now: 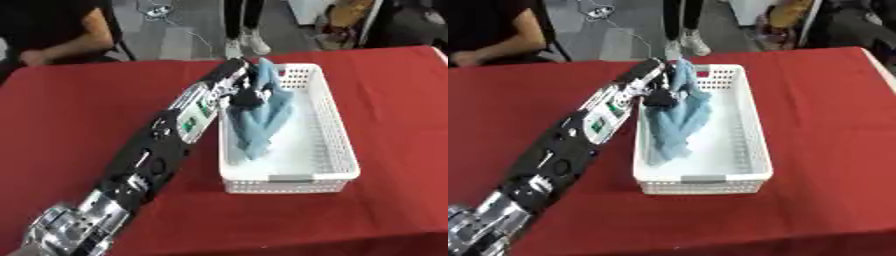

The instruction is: Pick up objects on the table and place them in the box.

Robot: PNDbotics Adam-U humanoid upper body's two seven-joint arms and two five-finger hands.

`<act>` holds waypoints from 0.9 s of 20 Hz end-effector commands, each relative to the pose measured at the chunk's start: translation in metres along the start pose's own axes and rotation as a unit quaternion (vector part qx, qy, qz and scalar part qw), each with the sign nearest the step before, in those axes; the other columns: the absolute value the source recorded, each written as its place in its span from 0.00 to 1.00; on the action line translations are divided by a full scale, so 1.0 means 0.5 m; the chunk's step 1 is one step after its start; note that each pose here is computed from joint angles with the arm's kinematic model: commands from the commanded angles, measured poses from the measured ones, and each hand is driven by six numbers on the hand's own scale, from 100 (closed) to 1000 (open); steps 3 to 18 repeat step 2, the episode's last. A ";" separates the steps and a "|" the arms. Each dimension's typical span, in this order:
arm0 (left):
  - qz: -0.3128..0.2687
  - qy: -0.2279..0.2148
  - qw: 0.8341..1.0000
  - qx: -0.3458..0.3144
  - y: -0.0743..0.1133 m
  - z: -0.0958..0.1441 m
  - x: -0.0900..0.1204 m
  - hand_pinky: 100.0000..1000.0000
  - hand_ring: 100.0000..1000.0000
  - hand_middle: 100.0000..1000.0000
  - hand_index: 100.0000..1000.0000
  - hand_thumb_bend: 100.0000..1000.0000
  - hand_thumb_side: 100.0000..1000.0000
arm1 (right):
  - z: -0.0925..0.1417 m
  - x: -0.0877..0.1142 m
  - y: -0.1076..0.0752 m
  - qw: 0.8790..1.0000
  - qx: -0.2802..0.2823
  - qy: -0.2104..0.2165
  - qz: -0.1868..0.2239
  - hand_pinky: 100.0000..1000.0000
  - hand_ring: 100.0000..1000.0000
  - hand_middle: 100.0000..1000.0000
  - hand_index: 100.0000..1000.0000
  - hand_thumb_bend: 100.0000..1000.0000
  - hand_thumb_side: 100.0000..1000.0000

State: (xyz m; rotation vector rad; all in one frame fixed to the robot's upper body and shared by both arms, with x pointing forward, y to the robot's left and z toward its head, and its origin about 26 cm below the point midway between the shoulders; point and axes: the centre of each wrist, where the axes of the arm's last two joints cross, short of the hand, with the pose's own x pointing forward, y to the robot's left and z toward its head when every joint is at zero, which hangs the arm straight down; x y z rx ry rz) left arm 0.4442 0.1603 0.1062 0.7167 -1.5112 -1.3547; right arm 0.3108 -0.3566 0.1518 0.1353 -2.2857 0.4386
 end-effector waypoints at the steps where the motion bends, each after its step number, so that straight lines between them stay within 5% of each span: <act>1: -0.099 -0.026 0.995 0.007 0.050 0.002 0.014 0.79 0.82 0.89 0.98 0.52 0.50 | -0.017 0.020 -0.006 1.000 0.006 -0.018 0.012 0.79 0.94 0.87 1.00 0.00 0.94; 2: -0.113 -0.031 0.993 0.008 0.055 0.004 0.016 0.80 0.83 0.90 0.98 0.54 0.55 | -0.017 0.020 -0.006 1.000 0.006 -0.018 0.012 0.79 0.94 0.87 1.00 0.00 0.94; 18: -0.113 -0.031 0.993 0.008 0.055 0.004 0.016 0.80 0.83 0.90 0.98 0.54 0.55 | -0.017 0.020 -0.006 1.000 0.006 -0.018 0.012 0.79 0.94 0.87 1.00 0.00 0.94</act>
